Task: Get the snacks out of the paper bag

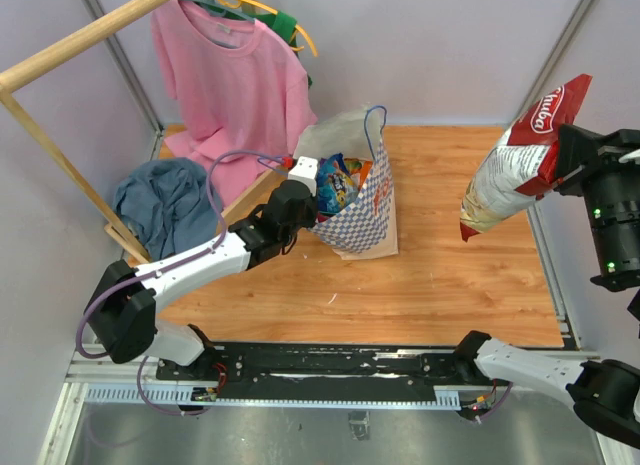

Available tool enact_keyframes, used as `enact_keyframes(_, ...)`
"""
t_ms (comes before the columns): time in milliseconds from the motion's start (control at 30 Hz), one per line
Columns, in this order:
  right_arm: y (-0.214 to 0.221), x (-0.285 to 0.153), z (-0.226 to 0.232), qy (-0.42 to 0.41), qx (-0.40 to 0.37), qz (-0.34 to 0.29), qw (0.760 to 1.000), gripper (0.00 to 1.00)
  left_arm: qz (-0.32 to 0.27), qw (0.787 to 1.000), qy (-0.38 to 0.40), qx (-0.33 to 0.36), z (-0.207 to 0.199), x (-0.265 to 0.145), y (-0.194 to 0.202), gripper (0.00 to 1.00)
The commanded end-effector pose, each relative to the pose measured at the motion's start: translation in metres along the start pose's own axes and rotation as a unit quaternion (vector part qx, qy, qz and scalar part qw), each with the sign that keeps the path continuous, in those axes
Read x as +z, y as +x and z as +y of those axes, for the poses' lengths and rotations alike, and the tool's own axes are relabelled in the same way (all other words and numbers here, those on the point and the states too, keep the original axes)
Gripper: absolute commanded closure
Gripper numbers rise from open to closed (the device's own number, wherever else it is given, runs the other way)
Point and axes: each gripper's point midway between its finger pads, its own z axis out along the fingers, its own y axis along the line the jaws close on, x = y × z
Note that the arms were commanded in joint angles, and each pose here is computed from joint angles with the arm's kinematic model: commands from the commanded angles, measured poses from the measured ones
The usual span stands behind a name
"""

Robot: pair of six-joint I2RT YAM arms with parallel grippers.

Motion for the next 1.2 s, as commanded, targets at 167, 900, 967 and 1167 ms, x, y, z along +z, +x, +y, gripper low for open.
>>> enact_keyframes(167,0.087,0.027,0.004,0.078,-0.089,0.083,0.989,0.99,-0.037,0.999,-0.005,-0.005,0.012,-0.007,-0.022,0.99)
enact_keyframes(900,0.251,0.22,-0.102,0.116,0.087,0.258,0.955,1.0,0.001,0.988,0.149,-0.034,-0.016,-0.017,-0.015,0.99)
enact_keyframes(967,0.247,0.237,-0.118,0.114,0.147,0.243,0.952,1.0,0.002,0.988,0.149,-0.033,-0.016,-0.016,-0.016,0.99)
enact_keyframes(1167,0.219,0.287,-0.139,0.063,0.261,0.175,0.947,0.99,0.002,0.989,0.149,-0.027,-0.015,-0.019,-0.018,1.0)
